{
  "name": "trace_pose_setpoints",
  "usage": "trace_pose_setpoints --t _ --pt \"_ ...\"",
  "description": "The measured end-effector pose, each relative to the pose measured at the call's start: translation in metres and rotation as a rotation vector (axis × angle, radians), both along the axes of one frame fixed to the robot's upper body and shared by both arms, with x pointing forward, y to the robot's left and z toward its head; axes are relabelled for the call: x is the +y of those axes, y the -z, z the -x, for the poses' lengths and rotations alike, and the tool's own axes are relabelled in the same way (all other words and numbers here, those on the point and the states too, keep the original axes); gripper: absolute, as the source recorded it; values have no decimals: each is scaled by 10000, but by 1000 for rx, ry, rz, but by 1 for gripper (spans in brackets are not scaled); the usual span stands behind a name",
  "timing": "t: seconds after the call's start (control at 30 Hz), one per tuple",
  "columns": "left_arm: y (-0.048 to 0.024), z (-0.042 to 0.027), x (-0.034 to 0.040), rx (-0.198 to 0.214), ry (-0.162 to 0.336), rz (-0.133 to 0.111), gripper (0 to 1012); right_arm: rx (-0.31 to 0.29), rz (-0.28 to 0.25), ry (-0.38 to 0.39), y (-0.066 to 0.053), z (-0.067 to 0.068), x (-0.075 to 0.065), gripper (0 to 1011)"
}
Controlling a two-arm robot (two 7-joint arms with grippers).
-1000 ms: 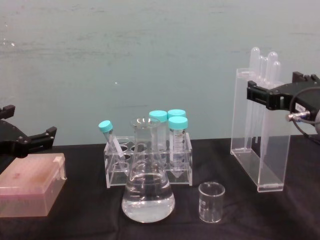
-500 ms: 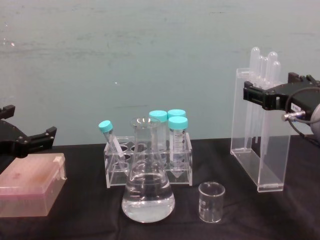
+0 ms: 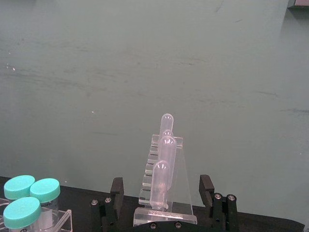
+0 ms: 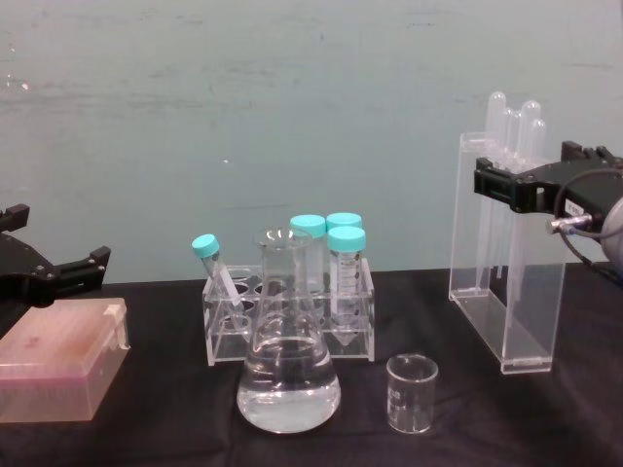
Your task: Place the experimental apparatus aside using one hand.
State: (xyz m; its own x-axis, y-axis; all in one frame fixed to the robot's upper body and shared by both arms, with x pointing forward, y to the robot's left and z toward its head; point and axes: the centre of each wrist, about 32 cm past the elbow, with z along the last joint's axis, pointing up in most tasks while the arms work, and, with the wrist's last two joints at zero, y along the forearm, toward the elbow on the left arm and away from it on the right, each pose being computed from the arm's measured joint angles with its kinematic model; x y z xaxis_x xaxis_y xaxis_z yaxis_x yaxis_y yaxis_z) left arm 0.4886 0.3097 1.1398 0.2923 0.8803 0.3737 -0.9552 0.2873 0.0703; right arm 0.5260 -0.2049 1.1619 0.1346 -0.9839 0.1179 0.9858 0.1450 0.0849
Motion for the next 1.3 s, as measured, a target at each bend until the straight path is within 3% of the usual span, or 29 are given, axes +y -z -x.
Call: trace_pose_setpoints --t 1.3 --pt "0 0 0 0 0 0 1000 36 -27 -2 -4 -119 -33 1000"
